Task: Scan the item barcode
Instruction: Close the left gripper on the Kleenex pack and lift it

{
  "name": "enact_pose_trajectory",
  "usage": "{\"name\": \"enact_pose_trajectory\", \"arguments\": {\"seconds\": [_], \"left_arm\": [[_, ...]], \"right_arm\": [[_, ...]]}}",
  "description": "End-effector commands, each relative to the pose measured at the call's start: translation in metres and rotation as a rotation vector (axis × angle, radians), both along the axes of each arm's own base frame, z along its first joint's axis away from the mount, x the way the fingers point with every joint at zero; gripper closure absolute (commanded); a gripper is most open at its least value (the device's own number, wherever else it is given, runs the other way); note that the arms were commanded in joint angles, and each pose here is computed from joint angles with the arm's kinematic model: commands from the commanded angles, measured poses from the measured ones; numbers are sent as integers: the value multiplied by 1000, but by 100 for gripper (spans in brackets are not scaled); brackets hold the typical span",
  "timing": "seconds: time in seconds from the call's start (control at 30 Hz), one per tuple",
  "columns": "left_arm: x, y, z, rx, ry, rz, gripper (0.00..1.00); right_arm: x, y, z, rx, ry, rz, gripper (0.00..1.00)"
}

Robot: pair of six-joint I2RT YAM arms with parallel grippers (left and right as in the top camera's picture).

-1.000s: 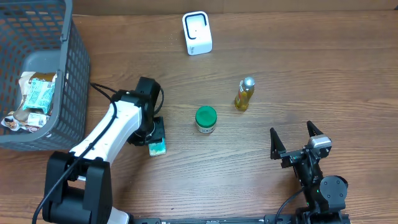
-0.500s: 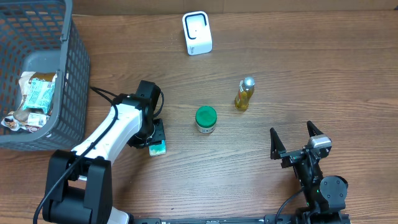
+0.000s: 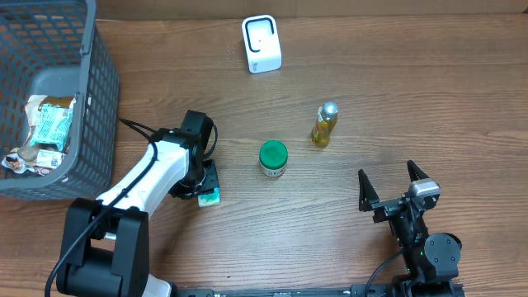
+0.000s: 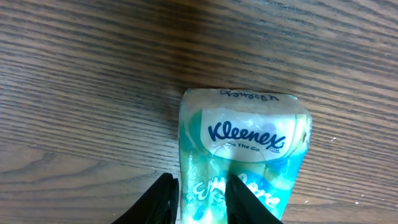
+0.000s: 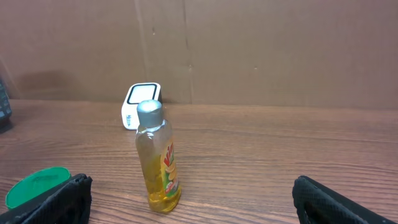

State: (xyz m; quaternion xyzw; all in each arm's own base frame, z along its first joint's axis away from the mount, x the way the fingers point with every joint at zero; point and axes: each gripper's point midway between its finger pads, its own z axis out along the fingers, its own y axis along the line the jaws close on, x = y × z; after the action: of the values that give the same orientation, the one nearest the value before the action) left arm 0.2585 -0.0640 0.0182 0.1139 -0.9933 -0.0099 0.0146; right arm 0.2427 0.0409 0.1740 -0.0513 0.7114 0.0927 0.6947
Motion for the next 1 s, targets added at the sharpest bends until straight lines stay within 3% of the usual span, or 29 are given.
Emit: {"name": "enact_pose_trajectory", "arguments": {"seconds": [0.0, 0.27, 0.4, 0.5, 0.57, 0.87, 0.97], "left_arm": [[-5, 5, -4, 22, 18, 22, 70], [-11, 2, -21, -3, 7, 35, 72], [-14, 3, -32, -5, -9, 34, 78], [-17, 5, -33, 2, -3, 25, 96], [-14, 5, -32, 7, -11, 12, 96], [44, 20, 35, 162, -125, -128, 96], [64, 35, 56, 303, -202, -130, 96]], "right_arm": [[0, -1, -2, -4, -4, -3, 0], [0, -1, -2, -4, -4, -3, 0], [0, -1, -2, -4, -4, -3, 0], [0, -1, -2, -4, -4, -3, 0], [0, -1, -2, -4, -4, -3, 0], [0, -1, -2, -4, -4, -3, 0], [0, -1, -2, -4, -4, -3, 0]]}}
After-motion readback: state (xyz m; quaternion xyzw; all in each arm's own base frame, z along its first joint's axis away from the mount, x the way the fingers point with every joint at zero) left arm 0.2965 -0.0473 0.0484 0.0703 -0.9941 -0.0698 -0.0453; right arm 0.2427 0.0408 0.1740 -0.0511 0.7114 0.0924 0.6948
